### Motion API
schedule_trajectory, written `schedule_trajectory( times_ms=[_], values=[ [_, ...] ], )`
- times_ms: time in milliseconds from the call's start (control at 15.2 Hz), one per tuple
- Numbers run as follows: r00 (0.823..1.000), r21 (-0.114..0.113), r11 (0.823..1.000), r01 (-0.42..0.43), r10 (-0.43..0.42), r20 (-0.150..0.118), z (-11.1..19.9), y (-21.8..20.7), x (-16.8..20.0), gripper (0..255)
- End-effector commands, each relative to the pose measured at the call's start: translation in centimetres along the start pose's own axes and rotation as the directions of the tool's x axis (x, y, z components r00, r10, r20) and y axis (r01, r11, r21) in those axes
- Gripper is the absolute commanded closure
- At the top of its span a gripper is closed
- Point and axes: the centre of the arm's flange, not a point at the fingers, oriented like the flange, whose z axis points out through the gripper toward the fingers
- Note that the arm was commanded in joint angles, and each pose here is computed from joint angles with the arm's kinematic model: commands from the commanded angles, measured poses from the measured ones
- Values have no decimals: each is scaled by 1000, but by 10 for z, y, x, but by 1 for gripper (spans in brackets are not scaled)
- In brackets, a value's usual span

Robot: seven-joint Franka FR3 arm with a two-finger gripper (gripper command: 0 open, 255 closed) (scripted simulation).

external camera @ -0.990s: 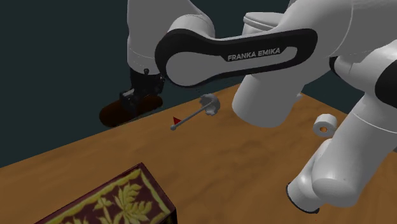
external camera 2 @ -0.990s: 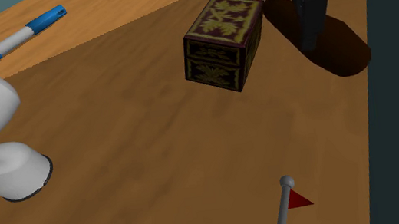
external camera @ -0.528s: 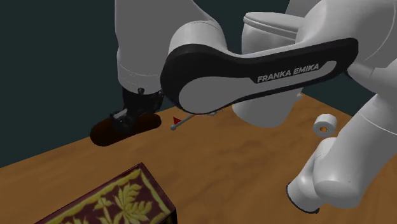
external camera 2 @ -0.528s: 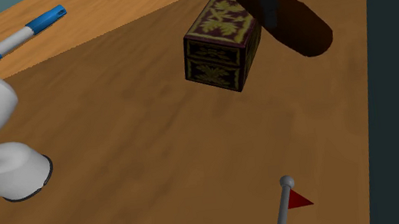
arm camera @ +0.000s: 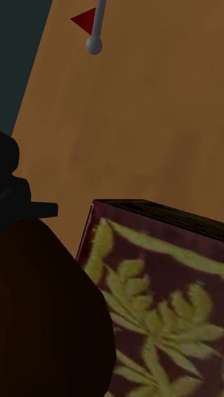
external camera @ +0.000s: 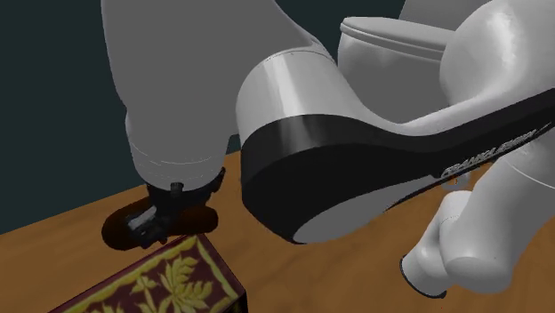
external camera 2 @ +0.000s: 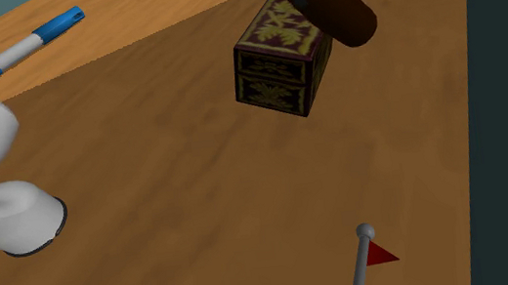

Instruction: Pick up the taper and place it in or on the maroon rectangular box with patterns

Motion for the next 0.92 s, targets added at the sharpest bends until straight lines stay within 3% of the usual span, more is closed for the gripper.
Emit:
schedule_trajectory(
  times_ms=[0,330,858],
  values=[
    [1000,0,1000,-2,2,-1,-7,-18,-16,255],
    [1000,0,1000,-2,2,-1,-22,-73,-61,255],
    [1000,0,1000,-2,2,-1,19,-76,-72,255]
  ],
)
